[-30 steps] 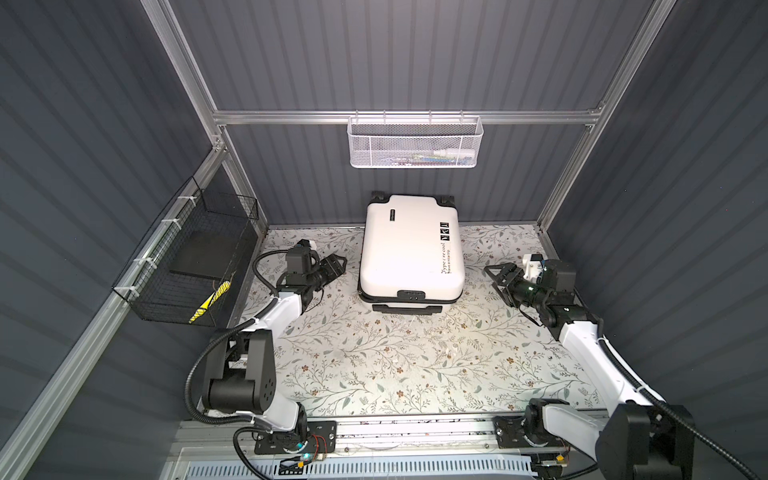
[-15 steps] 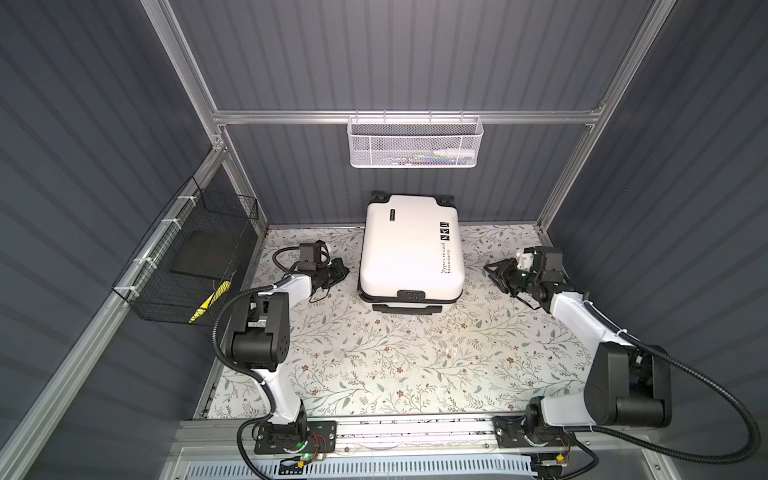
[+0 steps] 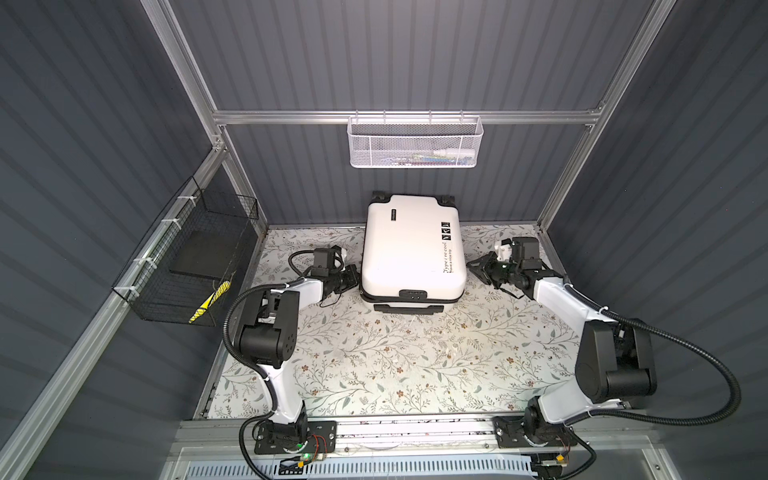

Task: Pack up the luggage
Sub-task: 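Push the suitcase sides with both grippers to square it facing the robot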

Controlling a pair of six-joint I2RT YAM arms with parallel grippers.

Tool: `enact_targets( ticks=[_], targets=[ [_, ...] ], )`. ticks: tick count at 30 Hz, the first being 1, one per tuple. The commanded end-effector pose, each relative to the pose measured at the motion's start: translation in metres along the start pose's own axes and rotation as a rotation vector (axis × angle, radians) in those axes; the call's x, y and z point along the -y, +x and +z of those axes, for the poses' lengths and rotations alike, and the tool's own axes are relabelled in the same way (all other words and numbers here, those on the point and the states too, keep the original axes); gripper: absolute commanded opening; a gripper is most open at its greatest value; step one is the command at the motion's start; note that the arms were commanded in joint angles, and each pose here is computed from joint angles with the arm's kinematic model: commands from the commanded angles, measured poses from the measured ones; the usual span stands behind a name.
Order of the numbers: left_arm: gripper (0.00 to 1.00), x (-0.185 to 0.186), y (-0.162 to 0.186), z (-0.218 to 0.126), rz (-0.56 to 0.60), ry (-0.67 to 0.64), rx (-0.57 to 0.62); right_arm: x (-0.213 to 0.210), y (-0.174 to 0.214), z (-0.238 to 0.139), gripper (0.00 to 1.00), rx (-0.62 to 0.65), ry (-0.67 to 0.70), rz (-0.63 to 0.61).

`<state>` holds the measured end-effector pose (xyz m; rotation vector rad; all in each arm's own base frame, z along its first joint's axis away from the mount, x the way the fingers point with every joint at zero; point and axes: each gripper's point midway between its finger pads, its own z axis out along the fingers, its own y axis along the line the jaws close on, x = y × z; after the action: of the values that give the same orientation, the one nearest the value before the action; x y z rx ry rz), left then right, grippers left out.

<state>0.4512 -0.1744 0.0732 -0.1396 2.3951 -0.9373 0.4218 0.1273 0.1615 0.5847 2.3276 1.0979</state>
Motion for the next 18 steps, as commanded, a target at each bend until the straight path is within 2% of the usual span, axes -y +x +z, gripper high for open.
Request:
enact_targets(
  ticks=[1,18],
  targets=[
    [0.0,0.028,0.025,0.009,0.027,0.113,-0.062,-0.006,0.007,0.007,0.23,-0.03,0.007,-0.04],
    [0.0,0.069,0.049,-0.003,0.077,0.233,-0.044,-0.05,0.061,0.024,0.18,-0.121,-0.024,-0.164]
  ],
)
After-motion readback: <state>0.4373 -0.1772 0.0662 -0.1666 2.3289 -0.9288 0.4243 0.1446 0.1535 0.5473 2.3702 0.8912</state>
